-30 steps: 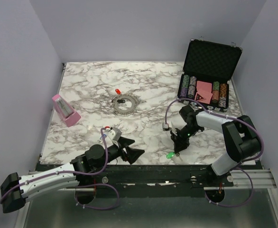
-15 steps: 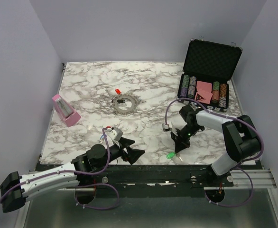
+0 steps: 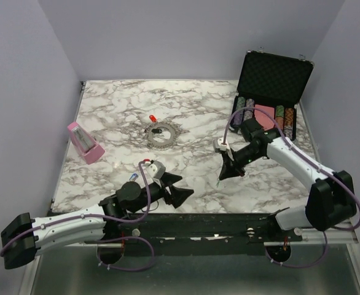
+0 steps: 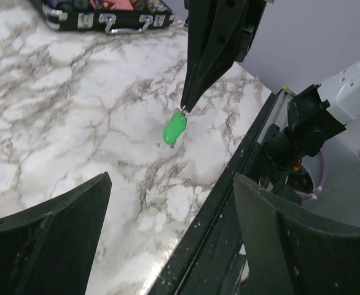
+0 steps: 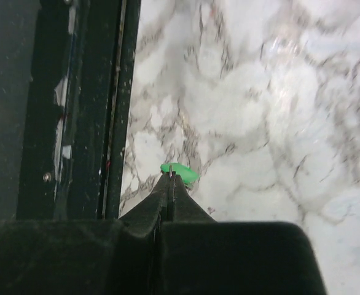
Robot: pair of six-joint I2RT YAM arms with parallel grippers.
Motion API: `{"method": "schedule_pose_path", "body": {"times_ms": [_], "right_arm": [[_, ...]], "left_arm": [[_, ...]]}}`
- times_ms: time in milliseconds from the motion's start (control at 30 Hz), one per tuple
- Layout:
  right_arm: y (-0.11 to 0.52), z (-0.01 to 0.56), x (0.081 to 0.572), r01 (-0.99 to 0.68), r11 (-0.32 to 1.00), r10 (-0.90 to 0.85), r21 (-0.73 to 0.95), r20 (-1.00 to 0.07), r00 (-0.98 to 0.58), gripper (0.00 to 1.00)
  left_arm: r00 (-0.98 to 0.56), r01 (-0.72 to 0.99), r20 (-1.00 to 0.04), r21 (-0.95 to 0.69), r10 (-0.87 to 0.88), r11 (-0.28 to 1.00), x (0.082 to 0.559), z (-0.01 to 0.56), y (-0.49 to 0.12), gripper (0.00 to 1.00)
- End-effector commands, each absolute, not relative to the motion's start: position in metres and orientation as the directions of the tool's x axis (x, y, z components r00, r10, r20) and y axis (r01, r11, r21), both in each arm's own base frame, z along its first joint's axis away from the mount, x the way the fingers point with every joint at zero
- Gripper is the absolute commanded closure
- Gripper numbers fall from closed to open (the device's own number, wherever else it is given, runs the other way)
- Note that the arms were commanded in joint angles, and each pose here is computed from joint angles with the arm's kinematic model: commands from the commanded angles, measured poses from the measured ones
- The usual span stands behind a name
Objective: Put the keys on the keyring
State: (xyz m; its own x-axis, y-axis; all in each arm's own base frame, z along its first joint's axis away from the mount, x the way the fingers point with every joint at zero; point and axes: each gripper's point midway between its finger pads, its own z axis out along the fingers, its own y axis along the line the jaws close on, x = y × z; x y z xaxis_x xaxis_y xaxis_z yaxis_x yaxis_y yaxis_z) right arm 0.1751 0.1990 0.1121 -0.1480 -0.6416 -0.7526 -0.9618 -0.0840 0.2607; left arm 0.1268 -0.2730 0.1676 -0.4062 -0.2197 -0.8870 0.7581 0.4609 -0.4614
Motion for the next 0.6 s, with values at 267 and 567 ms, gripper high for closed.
{"method": "schedule_pose_path", "body": {"times_ms": [267,567], "right_arm": [[0.237,0.215,0.152,-0.956,-0.278,-0.235,0.094,-0.972,-0.028,1.00],[0.237,0.228,0.142,-0.949,-0.309,-0.167,0.057,-0.986,-0.005,1.00]], "left_arm": [[-0.072,0.950,-0.974,-0.132,-0.214,0.283,0.129,0.250,-0.336,0.33],[-0.076,0.968,-0.982,-0.114,-0.171,0.224,0.121,0.237,-0.345,0.51]]}}
